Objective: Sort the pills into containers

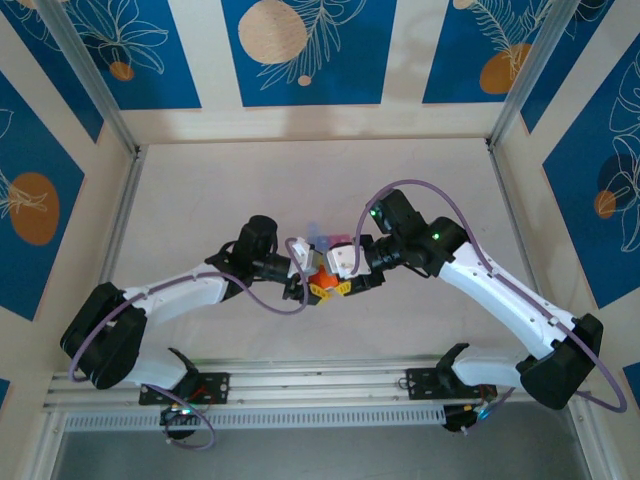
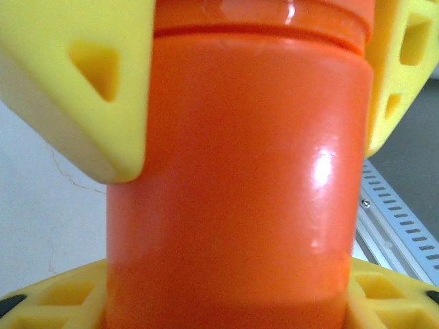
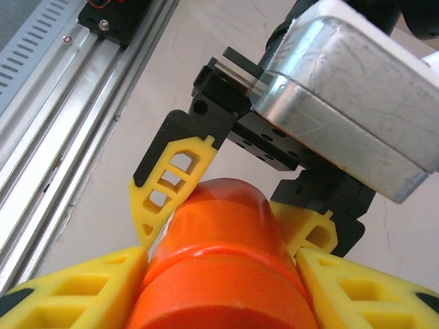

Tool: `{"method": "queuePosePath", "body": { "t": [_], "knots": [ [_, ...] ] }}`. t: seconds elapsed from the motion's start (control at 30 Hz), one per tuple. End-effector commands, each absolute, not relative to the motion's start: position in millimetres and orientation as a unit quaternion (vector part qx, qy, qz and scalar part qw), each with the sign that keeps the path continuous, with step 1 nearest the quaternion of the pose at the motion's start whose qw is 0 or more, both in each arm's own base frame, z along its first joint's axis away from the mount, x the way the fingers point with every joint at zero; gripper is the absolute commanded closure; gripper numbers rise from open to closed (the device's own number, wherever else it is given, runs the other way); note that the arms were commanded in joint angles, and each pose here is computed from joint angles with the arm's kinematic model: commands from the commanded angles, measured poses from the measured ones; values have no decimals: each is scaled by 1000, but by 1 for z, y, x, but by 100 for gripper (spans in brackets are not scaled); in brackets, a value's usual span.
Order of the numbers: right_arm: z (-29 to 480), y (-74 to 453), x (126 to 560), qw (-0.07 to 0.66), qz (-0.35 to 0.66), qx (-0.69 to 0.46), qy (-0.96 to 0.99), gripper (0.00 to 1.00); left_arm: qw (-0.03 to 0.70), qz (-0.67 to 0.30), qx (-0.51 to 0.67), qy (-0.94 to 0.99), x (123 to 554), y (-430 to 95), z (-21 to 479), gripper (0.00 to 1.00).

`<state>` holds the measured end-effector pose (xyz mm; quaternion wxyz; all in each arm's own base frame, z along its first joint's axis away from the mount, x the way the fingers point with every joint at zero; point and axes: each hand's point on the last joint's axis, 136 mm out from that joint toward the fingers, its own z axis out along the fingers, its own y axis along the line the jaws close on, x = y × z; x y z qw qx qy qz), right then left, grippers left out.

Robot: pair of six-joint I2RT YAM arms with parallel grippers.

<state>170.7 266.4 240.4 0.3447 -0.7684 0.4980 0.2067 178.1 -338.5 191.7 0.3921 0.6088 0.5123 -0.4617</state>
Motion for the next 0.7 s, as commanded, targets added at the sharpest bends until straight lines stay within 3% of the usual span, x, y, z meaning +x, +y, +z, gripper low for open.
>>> {"method": "queuePosePath", "body": {
  "t": [0.0, 0.13, 0.37, 0.47, 0.53, 0.67],
  "knots": [
    [251, 266, 167, 357, 216, -764, 492, 69, 392, -468, 621, 491, 170, -341, 199, 69],
    [252, 266, 166, 357, 217, -764, 491, 68, 397, -464, 621, 491, 171, -341, 200, 68],
    [252, 267, 167, 355, 221, -761, 496, 67, 403, -453, 622, 496, 174, -341, 199, 81],
    [252, 267, 169, 356, 220, -758, 501, 62, 405, -449, 622, 497, 175, -341, 200, 84],
    [252, 267, 170, 356, 220, -755, 505, 59, 411, -443, 621, 499, 177, -341, 199, 100],
    [255, 266, 173, 357, 218, -748, 514, 50, 415, -439, 620, 500, 179, -341, 199, 100]
  ]
}}
